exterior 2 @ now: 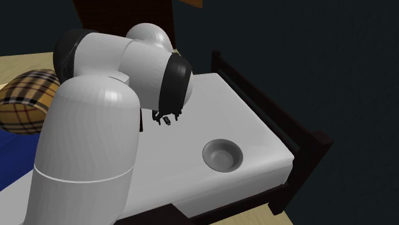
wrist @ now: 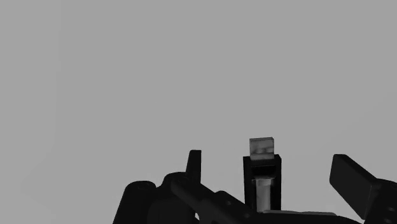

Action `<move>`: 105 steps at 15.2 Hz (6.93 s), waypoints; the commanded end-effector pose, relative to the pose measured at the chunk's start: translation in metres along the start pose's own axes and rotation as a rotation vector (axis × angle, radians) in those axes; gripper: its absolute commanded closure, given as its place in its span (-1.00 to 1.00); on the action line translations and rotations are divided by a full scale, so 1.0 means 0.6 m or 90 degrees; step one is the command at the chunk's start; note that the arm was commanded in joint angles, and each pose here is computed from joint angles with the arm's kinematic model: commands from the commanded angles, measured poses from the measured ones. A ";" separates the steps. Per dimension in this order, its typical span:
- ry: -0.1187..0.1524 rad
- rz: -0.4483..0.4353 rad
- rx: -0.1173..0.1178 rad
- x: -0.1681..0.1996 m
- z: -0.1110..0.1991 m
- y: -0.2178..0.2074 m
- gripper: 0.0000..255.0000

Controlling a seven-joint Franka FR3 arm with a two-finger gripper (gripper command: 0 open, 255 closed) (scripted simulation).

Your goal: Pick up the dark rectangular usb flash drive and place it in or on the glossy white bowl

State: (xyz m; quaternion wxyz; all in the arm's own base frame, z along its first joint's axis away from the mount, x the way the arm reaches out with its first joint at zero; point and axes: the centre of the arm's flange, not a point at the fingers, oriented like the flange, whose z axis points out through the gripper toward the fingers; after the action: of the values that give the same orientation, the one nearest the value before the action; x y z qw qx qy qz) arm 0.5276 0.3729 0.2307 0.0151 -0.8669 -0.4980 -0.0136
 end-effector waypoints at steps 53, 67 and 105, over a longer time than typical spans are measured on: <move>0.000 0.000 0.000 -0.371 -0.232 0.171 1.00; 0.000 0.000 0.000 -0.583 -0.223 0.268 1.00; 0.000 0.000 0.000 -0.587 -0.194 0.269 -1.00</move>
State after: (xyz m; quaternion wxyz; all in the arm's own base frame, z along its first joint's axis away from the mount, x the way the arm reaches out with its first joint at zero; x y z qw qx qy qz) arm 0.4887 -0.0172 0.3311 0.0151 -0.8669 -0.4981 -0.0136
